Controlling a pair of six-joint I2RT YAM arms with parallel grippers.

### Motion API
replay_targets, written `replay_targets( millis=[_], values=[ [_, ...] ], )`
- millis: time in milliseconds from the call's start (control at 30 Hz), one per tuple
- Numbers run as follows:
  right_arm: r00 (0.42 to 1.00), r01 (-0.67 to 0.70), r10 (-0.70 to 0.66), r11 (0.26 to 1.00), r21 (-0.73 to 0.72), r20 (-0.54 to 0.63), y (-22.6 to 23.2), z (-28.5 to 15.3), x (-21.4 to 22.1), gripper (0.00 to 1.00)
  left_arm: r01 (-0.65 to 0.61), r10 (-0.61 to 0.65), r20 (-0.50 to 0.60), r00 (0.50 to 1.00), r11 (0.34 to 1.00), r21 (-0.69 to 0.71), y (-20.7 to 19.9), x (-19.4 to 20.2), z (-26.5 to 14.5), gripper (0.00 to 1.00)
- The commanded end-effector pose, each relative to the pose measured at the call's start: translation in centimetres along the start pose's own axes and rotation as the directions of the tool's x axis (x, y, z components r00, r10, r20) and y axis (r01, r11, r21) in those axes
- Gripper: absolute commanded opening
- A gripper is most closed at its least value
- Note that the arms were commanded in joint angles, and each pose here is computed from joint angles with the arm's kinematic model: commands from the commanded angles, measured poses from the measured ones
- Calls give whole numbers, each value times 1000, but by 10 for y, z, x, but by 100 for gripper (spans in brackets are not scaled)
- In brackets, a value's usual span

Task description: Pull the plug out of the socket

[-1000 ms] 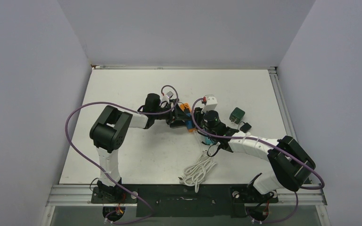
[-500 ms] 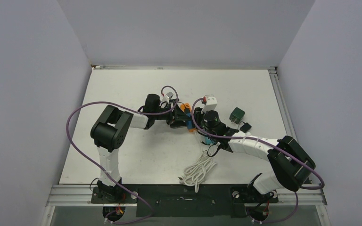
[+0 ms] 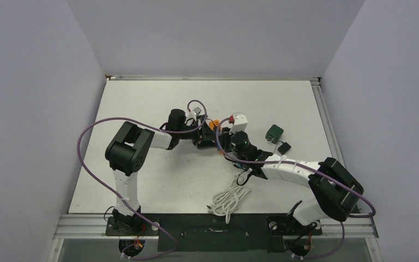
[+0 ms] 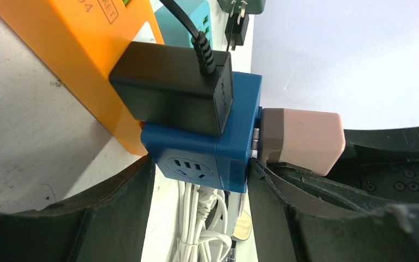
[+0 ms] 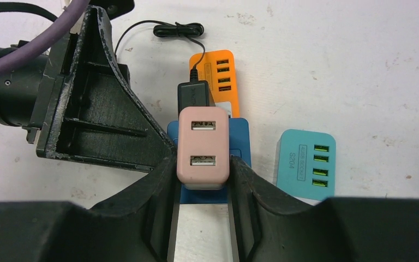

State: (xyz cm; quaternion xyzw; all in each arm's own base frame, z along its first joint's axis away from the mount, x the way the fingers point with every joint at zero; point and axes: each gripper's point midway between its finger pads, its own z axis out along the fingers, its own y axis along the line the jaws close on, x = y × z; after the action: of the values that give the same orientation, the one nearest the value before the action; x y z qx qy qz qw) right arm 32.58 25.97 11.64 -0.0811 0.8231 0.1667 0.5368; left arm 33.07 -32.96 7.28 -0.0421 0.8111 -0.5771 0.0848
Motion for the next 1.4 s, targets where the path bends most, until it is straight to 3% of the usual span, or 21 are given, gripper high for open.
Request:
replay_targets(
  millis=[0,267,433,600,733,900,1167,1367],
  values=[
    [993,28,-22,998,-57,112,41,-5,-35,5,14,-13,6,1000,996,-90,27,7,7,1],
    [990,83,-76,995,-55,116,52,-7,-32,5,11,-11,6,1000,996,-86,25,7,7,0],
    [992,51,-42,997,-66,120,52,-9,-34,5,13,-13,5,1000,996,-86,26,7,7,2],
    [993,-10,21,996,-93,118,46,-9,-39,5,13,-12,7,1000,996,-86,25,6,7,25],
    [984,-128,146,978,-166,99,34,-6,-44,5,4,-3,8,1000,997,-77,22,6,6,51],
    [976,-178,199,963,-202,87,29,-6,-47,5,-14,15,9,1000,998,-57,17,5,7,68],
    [968,-215,241,941,-263,72,38,-11,-52,5,-21,22,9,1000,998,-52,16,5,7,71],
    [960,-243,274,914,-324,52,49,-15,-55,5,-32,32,16,999,999,-10,6,4,7,57]
  ],
)
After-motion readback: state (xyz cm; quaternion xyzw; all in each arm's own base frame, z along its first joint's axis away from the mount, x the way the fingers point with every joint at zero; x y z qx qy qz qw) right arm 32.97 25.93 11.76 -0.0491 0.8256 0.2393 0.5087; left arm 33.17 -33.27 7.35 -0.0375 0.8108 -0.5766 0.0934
